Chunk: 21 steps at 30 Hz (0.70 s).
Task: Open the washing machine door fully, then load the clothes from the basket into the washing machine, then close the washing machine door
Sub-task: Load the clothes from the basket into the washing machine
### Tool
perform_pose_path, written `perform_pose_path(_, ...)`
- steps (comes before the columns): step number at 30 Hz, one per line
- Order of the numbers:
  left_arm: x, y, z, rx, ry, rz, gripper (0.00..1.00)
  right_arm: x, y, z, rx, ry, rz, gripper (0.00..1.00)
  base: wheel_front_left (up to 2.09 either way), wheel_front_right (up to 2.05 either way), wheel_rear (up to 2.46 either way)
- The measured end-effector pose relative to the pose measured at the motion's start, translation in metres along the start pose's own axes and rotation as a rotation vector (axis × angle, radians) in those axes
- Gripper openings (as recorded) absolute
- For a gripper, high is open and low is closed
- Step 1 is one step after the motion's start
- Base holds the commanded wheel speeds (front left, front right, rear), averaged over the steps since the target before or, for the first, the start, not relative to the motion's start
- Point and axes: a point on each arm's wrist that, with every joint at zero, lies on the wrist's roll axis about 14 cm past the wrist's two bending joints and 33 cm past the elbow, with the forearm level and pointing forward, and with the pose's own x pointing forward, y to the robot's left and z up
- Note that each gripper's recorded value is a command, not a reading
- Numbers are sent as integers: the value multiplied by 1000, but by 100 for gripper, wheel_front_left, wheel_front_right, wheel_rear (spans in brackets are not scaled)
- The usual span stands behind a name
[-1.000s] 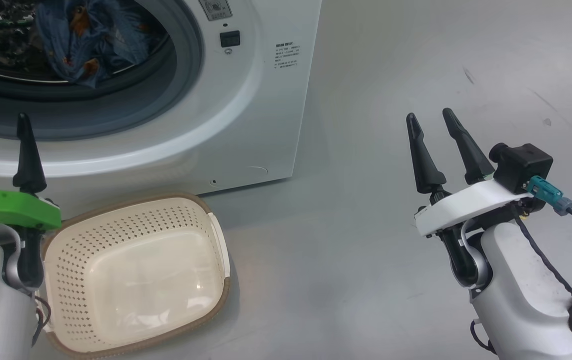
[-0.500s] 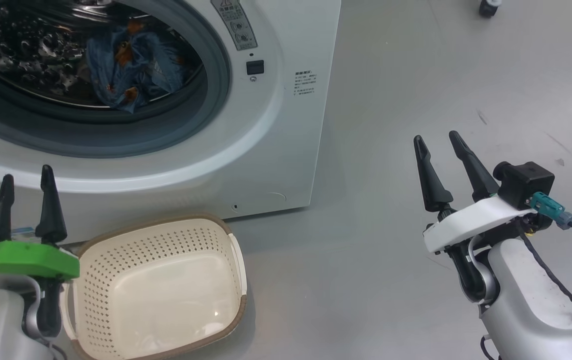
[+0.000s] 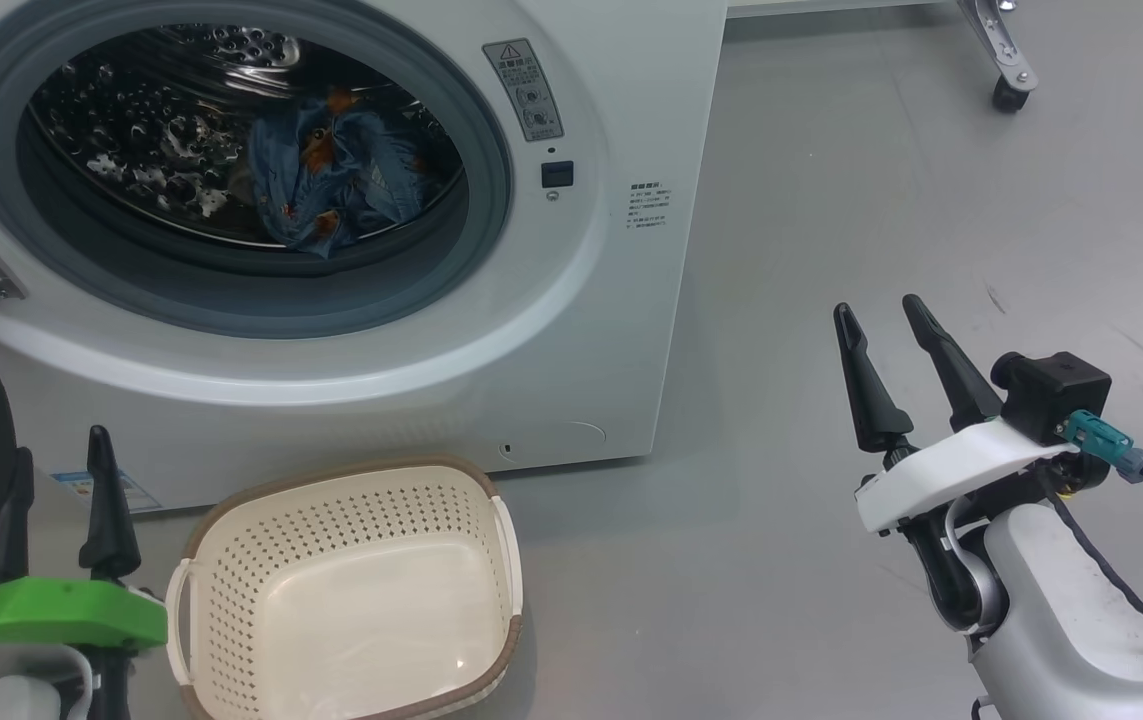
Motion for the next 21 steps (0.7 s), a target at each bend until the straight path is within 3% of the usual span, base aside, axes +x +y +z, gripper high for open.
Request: perform_pose_path(21, -32, 3, 6, -9, -28, 28, 100, 2, 7, 5, -6, -11, 28, 100, 0, 0, 0)
